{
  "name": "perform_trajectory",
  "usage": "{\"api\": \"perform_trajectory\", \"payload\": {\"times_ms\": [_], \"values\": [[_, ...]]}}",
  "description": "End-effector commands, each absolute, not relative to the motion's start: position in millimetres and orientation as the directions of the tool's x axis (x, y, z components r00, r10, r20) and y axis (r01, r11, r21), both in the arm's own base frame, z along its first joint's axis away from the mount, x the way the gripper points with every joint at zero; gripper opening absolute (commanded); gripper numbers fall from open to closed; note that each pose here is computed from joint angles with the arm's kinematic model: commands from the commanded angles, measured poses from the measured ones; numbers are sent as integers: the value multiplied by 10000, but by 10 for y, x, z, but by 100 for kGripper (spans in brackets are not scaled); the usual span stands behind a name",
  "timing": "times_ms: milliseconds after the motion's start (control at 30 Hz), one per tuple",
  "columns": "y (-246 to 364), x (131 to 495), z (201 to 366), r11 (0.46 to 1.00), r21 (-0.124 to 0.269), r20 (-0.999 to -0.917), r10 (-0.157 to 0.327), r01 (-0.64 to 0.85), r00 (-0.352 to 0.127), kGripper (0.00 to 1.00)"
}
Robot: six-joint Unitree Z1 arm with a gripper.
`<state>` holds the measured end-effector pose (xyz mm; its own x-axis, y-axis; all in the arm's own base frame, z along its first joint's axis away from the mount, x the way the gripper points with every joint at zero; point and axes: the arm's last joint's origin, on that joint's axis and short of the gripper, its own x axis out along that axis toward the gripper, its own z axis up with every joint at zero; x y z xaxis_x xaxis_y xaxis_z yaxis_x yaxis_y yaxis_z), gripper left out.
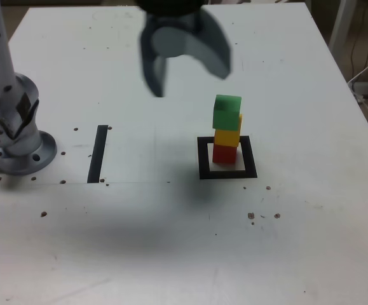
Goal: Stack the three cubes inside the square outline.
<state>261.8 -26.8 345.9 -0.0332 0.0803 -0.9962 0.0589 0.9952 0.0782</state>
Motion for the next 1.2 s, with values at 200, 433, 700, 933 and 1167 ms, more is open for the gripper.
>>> {"api": "perform_trajectory", "payload": {"times_ms": [200, 433, 700, 933, 1167], "values": [[-221, 2166, 3219, 9981, 608, -9955, 613, 95, -727, 100], [-107, 1783, 2874, 9976, 537, -9919, 484, -426, -1170, 100], [-63, 1541, 2500, 9966, 614, -9856, 519, -547, -1606, 100], [-58, 1464, 2328, 9965, 631, -9844, 531, -548, -1676, 100], [-56, 1435, 2269, 9963, 655, -9843, 553, -560, -1678, 100]]}}
